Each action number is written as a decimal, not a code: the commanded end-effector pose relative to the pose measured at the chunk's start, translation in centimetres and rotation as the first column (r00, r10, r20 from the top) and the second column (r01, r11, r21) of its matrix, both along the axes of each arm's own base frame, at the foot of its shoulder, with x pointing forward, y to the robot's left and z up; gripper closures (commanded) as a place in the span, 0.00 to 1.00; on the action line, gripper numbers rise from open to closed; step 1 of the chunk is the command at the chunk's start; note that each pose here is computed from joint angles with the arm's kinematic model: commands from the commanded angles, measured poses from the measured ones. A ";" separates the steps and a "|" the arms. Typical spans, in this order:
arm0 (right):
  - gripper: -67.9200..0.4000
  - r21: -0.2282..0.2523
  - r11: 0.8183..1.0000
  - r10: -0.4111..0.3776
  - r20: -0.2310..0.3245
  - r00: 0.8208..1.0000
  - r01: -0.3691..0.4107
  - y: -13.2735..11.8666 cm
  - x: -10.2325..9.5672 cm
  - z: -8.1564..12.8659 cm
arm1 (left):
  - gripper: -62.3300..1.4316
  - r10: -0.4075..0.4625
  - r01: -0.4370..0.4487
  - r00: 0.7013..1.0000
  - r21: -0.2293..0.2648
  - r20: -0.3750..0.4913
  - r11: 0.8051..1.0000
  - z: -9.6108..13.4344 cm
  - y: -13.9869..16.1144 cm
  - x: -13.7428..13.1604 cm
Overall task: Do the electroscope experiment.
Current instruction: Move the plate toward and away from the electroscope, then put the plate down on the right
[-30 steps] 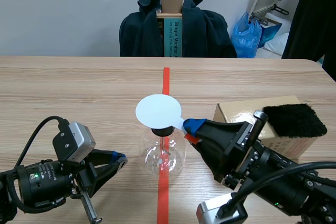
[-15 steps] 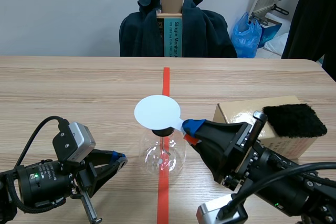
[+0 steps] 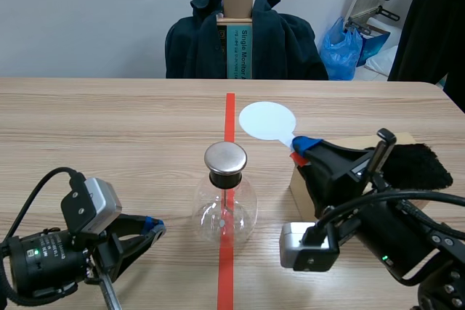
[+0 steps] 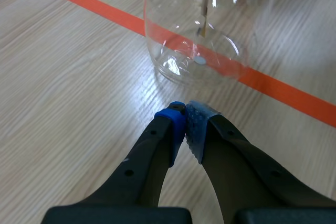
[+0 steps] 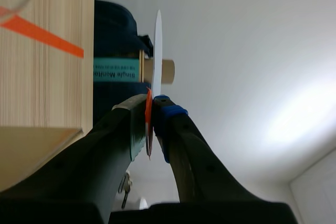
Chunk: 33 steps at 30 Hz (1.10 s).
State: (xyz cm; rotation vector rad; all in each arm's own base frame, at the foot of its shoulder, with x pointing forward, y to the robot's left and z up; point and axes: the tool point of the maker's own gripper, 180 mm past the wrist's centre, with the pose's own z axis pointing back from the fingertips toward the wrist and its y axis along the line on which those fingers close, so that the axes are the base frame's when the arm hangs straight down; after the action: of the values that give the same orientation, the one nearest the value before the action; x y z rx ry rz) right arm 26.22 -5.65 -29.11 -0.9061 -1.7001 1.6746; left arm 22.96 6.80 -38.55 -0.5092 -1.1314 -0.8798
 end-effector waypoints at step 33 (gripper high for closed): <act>0.98 -0.003 0.958 -0.288 0.000 0.958 0.288 -7.9 -3.0 0.4 | 0.00 0.021 -0.007 0.997 -0.172 0.078 0.985 14.6 4.4 -7.3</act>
State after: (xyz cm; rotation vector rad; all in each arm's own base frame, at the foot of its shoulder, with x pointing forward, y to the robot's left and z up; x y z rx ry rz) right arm 22.70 -13.71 -29.02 -1.0779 -1.4697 1.4934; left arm 15.53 11.76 -24.89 -0.5864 -1.2536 -0.8124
